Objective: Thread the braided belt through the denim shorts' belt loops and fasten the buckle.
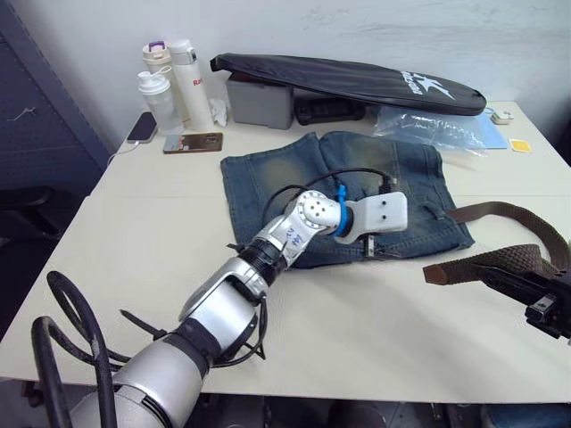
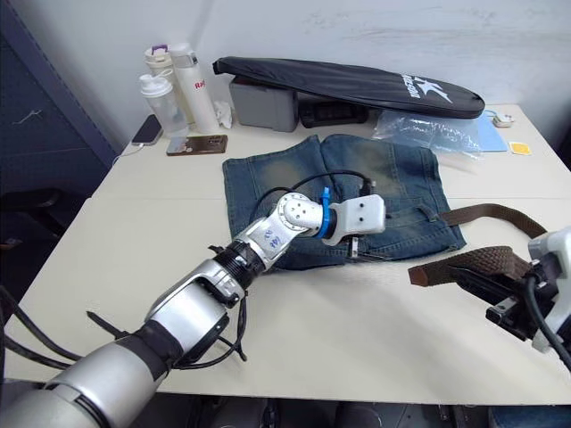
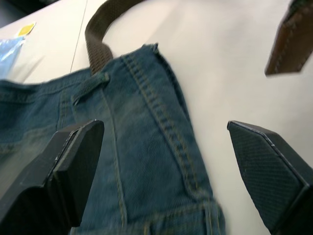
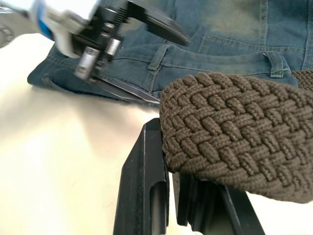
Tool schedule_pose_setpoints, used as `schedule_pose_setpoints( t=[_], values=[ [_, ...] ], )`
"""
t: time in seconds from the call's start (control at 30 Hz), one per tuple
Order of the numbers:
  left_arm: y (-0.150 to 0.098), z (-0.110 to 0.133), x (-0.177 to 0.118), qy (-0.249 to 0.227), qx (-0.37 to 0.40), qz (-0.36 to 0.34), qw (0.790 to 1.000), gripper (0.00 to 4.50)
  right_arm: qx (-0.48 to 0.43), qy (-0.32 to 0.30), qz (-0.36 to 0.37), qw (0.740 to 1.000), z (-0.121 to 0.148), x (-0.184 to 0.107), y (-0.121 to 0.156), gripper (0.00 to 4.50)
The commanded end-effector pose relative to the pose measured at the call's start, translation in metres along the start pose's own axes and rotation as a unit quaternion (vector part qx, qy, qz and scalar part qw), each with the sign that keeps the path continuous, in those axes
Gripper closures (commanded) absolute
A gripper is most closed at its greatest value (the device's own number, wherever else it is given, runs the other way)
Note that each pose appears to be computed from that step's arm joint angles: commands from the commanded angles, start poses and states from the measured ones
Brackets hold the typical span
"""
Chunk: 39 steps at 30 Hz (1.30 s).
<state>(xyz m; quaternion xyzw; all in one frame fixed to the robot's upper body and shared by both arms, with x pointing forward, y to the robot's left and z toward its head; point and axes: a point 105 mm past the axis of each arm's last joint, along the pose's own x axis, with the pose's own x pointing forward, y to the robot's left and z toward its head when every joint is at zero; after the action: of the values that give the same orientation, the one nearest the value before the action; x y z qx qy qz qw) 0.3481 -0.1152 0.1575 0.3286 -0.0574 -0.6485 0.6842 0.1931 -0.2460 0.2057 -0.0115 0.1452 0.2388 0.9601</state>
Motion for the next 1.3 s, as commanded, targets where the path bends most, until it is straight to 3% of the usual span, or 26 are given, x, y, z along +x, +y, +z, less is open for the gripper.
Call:
schedule_pose_setpoints(
  t=[0.03, 0.07, 0.13, 0.23, 0.27, 0.3, 0.33, 0.43, 0.5, 0.67, 0.77, 1.03, 1.3],
  values=[
    [0.005, -0.006, 0.014, 0.028, 0.007, 0.036, 0.999, 0.05, -0.019, -0.023, -0.007, 1.0, 0.012, -0.009, 0.008, 4.5],
    [0.001, -0.01, 0.017, 0.038, 0.009, 0.032, 0.999, 0.05, -0.021, -0.025, -0.011, 0.999, 0.013, -0.01, 0.008, 4.5],
    [-0.005, -0.018, 0.021, 0.054, 0.009, 0.025, 0.998, 0.57, -0.023, -0.032, -0.018, 0.999, 0.016, -0.012, 0.006, 4.5],
    [-0.016, -0.03, 0.025, 0.077, 0.012, 0.008, 0.997, 1.61, -0.028, -0.034, -0.024, 0.999, 0.018, -0.014, 0.006, 4.5],
    [-0.02, -0.035, 0.025, 0.087, 0.016, 0.002, 0.996, 2.14, -0.032, -0.034, -0.027, 0.999, 0.019, -0.015, 0.005, 4.5],
    [-0.022, -0.039, 0.025, 0.095, 0.022, -0.002, 0.995, 2.24, -0.038, -0.034, -0.032, 0.998, 0.021, -0.016, 0.004, 4.5],
    [-0.024, -0.042, 0.025, 0.1, 0.026, -0.005, 0.995, 2.85, -0.043, -0.035, -0.035, 0.998, 0.022, -0.016, 0.003, 4.5],
    [-0.025, -0.049, 0.02, 0.1, 0.028, -0.008, 0.995, 3.89, -0.055, -0.049, -0.04, 0.996, 0.033, -0.015, 0.0, 4.5],
    [-0.027, -0.05, 0.016, 0.091, 0.037, -0.021, 0.995, 4.36, -0.057, -0.056, -0.034, 0.996, 0.038, -0.014, 0.001, 4.5],
    [-0.036, -0.053, -0.007, 0.034, -0.004, -0.069, 0.997, 4.36, -0.037, -0.073, -0.008, 0.997, 0.04, -0.008, 0.003, 4.5],
    [-0.039, -0.066, -0.031, 0.039, -0.007, -0.087, 0.995, 4.36, -0.013, -0.089, -0.002, 0.996, 0.04, -0.001, 0.001, 4.5],
    [-0.054, -0.073, -0.105, 0.038, -0.025, -0.123, 0.991, 4.36, 0.072, -0.113, 0.007, 0.991, 0.028, 0.02, 0.007, 4.5],
    [-0.074, -0.073, -0.134, 0.055, -0.052, -0.122, 0.99, 4.36, 0.1, -0.099, 0.035, 0.989, 0.016, 0.035, 0.025, 4.5]
  ],
)
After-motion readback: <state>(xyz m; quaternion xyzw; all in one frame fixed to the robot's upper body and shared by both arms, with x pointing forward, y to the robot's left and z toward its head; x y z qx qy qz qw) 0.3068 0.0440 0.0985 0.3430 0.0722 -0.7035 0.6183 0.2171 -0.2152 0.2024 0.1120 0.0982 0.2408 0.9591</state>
